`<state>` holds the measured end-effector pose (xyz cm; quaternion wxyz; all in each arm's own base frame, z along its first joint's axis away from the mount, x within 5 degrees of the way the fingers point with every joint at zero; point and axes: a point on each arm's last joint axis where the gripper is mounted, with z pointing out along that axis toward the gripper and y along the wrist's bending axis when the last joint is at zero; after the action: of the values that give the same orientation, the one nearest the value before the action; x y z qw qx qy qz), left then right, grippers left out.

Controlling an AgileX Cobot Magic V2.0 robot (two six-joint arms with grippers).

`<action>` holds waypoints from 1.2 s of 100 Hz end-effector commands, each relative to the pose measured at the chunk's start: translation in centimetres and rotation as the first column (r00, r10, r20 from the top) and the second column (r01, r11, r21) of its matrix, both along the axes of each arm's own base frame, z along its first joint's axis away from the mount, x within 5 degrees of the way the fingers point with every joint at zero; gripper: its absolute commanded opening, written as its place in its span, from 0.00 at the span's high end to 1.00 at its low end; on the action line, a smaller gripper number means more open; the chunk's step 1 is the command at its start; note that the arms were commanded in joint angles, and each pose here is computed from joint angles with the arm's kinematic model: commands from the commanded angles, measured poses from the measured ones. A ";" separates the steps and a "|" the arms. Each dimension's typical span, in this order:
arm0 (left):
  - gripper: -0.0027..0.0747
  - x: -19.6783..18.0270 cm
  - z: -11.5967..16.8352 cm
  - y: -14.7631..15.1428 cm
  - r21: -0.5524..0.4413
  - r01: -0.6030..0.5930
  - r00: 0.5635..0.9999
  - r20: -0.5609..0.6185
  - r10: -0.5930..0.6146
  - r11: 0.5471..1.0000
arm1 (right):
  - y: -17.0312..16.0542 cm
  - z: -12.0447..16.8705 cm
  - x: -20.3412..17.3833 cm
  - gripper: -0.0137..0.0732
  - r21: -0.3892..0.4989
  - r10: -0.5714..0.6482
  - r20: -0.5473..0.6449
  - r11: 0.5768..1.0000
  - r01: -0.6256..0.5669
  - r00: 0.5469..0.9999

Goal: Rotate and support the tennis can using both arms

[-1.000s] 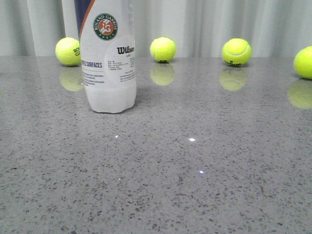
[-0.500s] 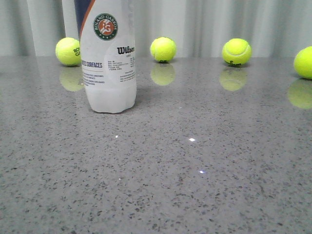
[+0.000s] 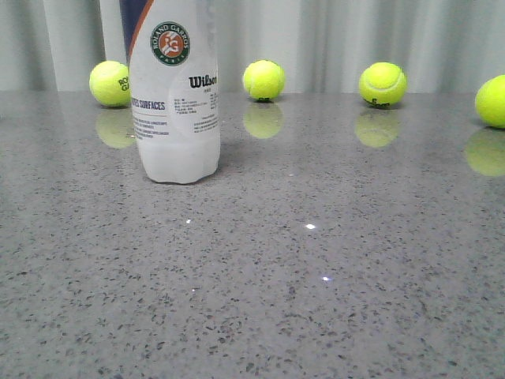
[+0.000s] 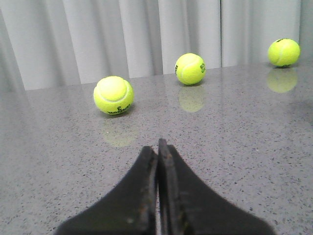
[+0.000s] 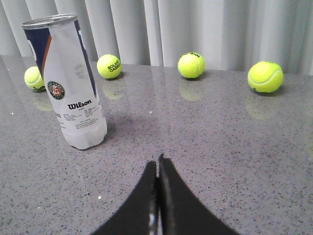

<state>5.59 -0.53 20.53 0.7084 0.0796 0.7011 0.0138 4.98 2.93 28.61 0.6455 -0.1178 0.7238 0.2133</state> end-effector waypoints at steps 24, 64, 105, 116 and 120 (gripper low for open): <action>0.99 -0.1 -0.6 0.0 -0.016 -0.005 0.998 0.064 0.006 1.000 | -0.1 1.4 0.1 0.91 0.024 -0.020 0.078 1.000 0.018 0.997; 0.99 -0.1 -0.6 0.0 -0.016 -0.005 0.998 0.064 0.006 1.000 | -0.1 1.4 0.1 0.91 0.024 -0.020 0.078 1.000 0.018 0.997; 0.99 -0.1 -0.6 0.0 -0.016 -0.005 0.998 0.064 0.006 1.000 | -1.0 -0.9 1.4 0.91 0.022 -0.188 0.170 0.982 0.187 0.967; 0.99 -0.1 -0.6 0.0 -0.016 -0.005 0.998 0.064 0.006 1.000 | -1.6 -2.2 1.8 0.91 0.006 -0.281 0.246 0.958 0.288 0.928; 0.99 -0.1 -0.6 0.0 -0.016 -0.005 0.998 0.064 0.006 1.000 | -1.8 -2.8 1.9 0.91 0.005 -0.307 0.260 0.949 0.317 0.916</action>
<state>5.59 -0.53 20.53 0.7084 0.0796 0.7011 0.0138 6.70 1.56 24.96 0.7030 -0.0517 0.7009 0.1088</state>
